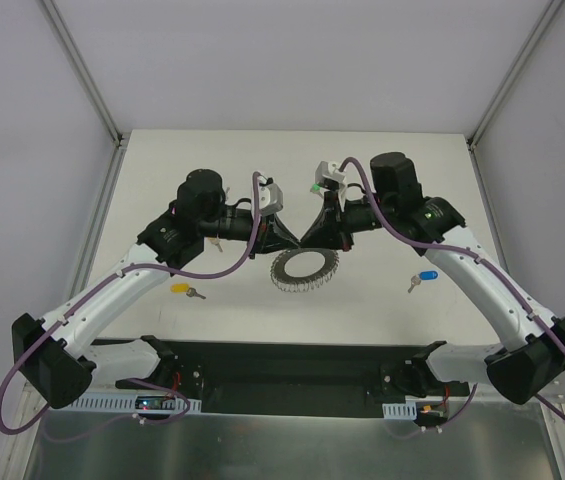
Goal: Put the keys on the keyring
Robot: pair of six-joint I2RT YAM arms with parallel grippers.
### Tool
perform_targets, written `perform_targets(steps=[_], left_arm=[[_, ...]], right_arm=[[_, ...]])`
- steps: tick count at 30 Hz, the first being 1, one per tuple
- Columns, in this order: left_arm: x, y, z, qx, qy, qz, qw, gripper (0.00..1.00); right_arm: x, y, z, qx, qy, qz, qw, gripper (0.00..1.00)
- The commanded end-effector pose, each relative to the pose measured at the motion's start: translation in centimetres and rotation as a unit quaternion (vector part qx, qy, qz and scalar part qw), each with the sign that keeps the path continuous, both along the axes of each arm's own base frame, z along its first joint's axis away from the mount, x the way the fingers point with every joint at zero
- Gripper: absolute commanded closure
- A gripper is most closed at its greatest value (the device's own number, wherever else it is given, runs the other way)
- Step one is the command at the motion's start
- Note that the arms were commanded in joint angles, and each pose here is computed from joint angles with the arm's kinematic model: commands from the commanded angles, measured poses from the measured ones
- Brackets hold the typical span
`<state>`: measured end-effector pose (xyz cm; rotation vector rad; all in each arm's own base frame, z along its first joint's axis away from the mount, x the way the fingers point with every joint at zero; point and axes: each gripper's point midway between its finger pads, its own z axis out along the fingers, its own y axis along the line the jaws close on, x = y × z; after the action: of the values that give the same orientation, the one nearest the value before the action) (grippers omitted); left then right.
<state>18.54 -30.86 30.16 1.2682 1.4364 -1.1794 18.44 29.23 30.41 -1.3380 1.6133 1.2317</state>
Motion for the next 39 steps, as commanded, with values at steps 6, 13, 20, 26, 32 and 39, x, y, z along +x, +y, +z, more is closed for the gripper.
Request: perform_targets(steps=[6,13,20,26,32,39], left_arm=[[1.2,1.5,0.3,0.029,-0.037,0.050,0.998,1.00],[3.3,3.9,-3.1,0.123,-0.020,0.131,0.984,1.00],[5.5,7.0,-8.1,0.226,0.017,0.226,0.947,1.00],[7.0,10.2,-13.7,0.338,0.048,0.292,0.893,1.00],[7.9,10.1,-18.0,0.409,0.106,0.308,0.852,1.00],[8.3,6.1,-20.2,0.417,0.179,0.315,0.834,1.00]], right_arm=[[0.6,0.1,-0.9,-0.010,-0.011,-0.001,1.000,0.99],[2.5,-0.5,-3.8,-0.063,0.004,-0.057,0.996,0.81],[5.2,-1.6,-7.5,-0.104,0.035,-0.138,0.984,0.71],[5.9,-2.5,-9.9,-0.131,0.045,-0.170,0.976,0.70],[6.2,-3.6,-11.6,-0.156,0.047,-0.195,0.967,0.69],[6.7,-5.2,-13.0,-0.170,0.051,-0.234,0.956,0.59]])
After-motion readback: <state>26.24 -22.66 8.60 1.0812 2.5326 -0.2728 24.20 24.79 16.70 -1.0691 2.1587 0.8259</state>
